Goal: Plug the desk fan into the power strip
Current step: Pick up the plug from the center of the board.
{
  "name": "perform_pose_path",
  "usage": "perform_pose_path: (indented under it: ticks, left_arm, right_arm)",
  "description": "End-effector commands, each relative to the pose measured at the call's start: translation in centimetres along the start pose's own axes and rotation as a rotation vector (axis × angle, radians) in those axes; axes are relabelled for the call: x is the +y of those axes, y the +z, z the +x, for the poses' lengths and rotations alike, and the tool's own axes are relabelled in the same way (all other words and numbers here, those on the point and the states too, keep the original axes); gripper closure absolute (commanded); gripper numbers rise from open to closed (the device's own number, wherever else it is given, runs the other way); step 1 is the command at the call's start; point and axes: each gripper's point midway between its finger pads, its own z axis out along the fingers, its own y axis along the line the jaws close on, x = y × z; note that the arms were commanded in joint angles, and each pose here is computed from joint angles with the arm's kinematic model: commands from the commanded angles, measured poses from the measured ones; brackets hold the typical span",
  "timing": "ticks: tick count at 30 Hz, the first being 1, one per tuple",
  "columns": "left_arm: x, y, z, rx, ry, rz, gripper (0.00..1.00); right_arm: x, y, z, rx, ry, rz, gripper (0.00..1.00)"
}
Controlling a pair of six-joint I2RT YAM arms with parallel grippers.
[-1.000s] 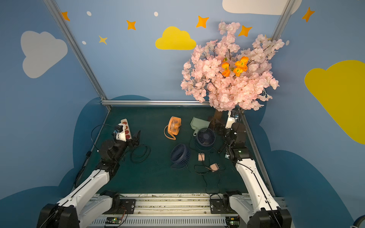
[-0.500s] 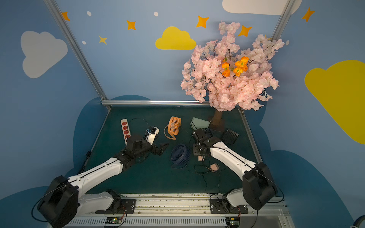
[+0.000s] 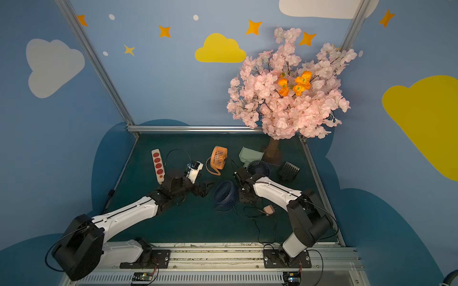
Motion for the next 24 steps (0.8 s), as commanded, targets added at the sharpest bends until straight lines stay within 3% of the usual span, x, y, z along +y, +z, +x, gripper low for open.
perform_pose_path:
  ticks: [1, 14, 24]
  left_arm:
    - [-0.1, -0.5, -0.9, -0.028, -0.003, -0.010, 0.00]
    - [0.3, -0.9, -0.7, -0.022, -0.005, -0.033, 0.00]
    - [0.4, -0.7, -0.3, -0.015, -0.013, -0.034, 0.00]
  right_arm:
    - [-1.0, 0.3, -0.2, -0.005, 0.014, 0.033, 0.64]
    - [-3.5, 1.9, 0.1, 0.044, 0.040, 0.098, 0.44]
    - [-1.2, 2.6, -0.3, 0.039, 0.013, 0.047, 0.32]
